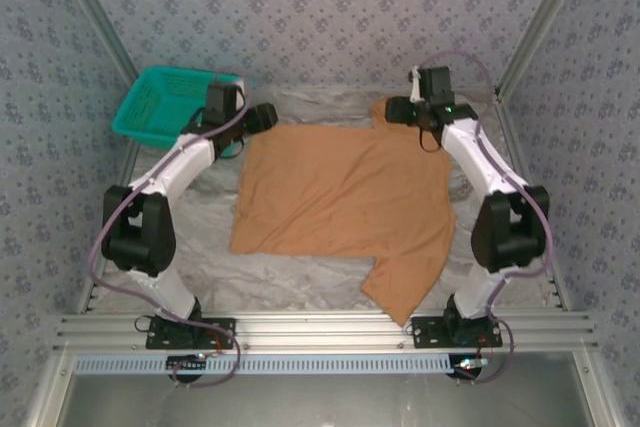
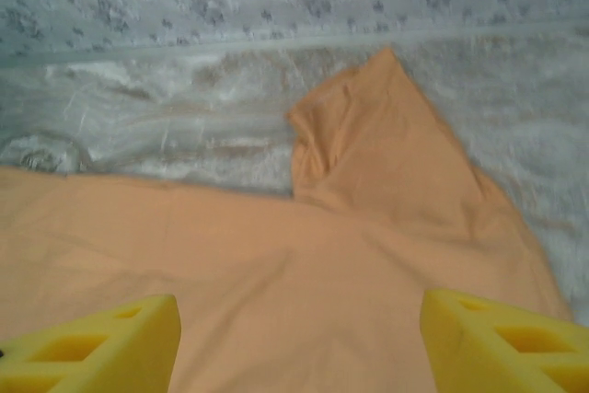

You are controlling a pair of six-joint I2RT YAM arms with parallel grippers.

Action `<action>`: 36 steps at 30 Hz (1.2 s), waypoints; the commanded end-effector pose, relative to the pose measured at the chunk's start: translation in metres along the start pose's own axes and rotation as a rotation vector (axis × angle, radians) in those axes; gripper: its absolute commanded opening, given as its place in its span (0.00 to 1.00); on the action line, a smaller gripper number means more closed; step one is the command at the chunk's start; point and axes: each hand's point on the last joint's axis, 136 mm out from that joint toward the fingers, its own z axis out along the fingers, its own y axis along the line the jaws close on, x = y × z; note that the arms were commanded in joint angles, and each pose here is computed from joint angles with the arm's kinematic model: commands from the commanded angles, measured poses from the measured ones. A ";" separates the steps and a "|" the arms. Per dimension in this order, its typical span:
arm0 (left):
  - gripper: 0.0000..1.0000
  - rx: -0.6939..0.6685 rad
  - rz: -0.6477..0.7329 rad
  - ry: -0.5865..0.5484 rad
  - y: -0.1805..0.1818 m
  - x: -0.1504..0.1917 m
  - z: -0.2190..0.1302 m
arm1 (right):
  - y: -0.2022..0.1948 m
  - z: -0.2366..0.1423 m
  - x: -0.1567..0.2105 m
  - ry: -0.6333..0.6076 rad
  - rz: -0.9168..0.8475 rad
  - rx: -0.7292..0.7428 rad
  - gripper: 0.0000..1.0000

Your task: Fold the inside-out t-shirt

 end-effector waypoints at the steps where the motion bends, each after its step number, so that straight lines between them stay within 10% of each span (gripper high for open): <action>1: 0.71 0.050 -0.077 0.159 0.008 0.071 0.013 | -0.006 0.016 0.076 0.186 0.144 -0.015 0.70; 7: 0.71 0.063 -0.059 0.303 0.017 0.145 0.028 | -0.002 0.028 0.155 0.371 0.129 -0.024 0.69; 36: 0.72 -0.122 0.110 0.210 0.043 0.056 0.149 | -0.038 0.189 0.059 0.165 0.370 -0.037 0.62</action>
